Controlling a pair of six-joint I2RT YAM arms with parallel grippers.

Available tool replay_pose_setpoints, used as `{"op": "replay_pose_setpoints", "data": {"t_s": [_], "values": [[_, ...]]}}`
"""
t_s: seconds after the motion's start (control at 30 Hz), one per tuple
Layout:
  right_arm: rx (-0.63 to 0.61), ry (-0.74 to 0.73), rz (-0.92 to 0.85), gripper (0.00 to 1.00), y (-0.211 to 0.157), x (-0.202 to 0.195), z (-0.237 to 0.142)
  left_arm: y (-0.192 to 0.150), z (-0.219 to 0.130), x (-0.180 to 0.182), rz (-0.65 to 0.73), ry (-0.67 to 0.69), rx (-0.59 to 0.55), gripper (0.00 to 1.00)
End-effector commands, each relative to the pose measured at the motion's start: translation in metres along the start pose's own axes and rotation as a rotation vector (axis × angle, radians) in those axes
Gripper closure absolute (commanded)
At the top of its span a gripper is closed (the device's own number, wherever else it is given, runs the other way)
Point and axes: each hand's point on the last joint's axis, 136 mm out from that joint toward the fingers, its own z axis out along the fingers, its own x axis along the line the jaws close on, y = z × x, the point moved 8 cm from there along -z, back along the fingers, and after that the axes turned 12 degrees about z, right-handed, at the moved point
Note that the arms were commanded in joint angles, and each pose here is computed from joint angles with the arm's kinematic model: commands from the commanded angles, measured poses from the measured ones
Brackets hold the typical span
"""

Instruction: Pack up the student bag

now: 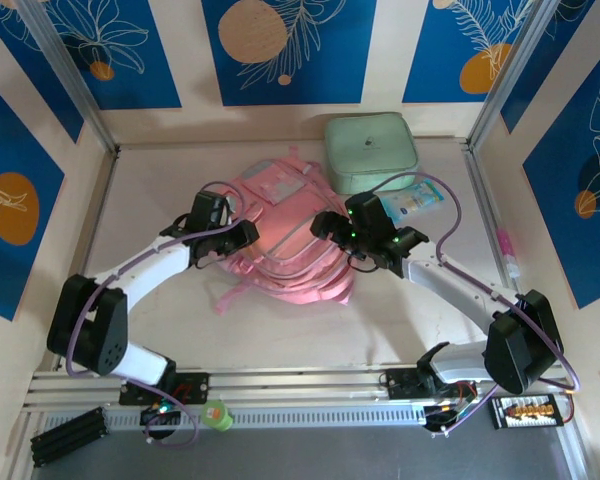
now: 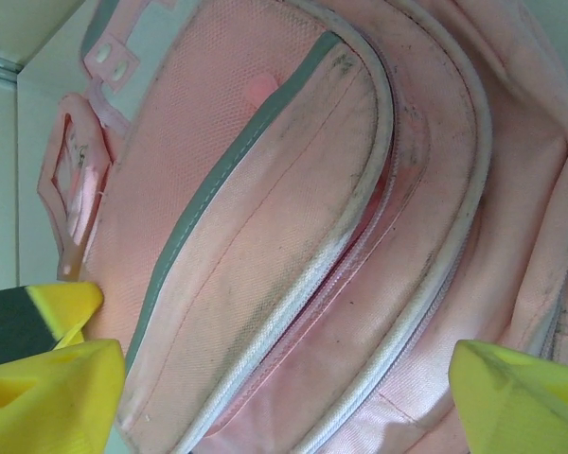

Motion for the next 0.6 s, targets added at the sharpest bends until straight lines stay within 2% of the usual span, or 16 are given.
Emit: {"op": "replay_pose_setpoints", "data": {"t_s": [0.0, 0.1, 0.17, 0.37, 0.57], "values": [[-0.015, 0.013, -0.026, 0.12, 0.003, 0.012, -0.004, 0.003, 0.002, -0.004, -0.014, -0.067, -0.006, 0.81], [-0.019, 0.012, -0.061, 0.13, 0.001, 0.016, -0.005, 0.007, -0.004, -0.007, -0.025, -0.092, -0.059, 0.95], [-0.022, 0.008, -0.1, 0.15, -0.002, 0.022, -0.007, 0.011, -0.009, -0.011, -0.037, -0.114, -0.097, 1.0], [0.0, -0.009, -0.243, 0.22, -0.028, 0.05, -0.004, 0.027, -0.02, -0.025, -0.122, -0.208, -0.187, 1.0], [0.083, 0.014, -0.396, 0.28, -0.073, 0.083, 0.01, 0.026, -0.037, 0.008, -0.32, -0.141, -0.352, 1.0]]}}
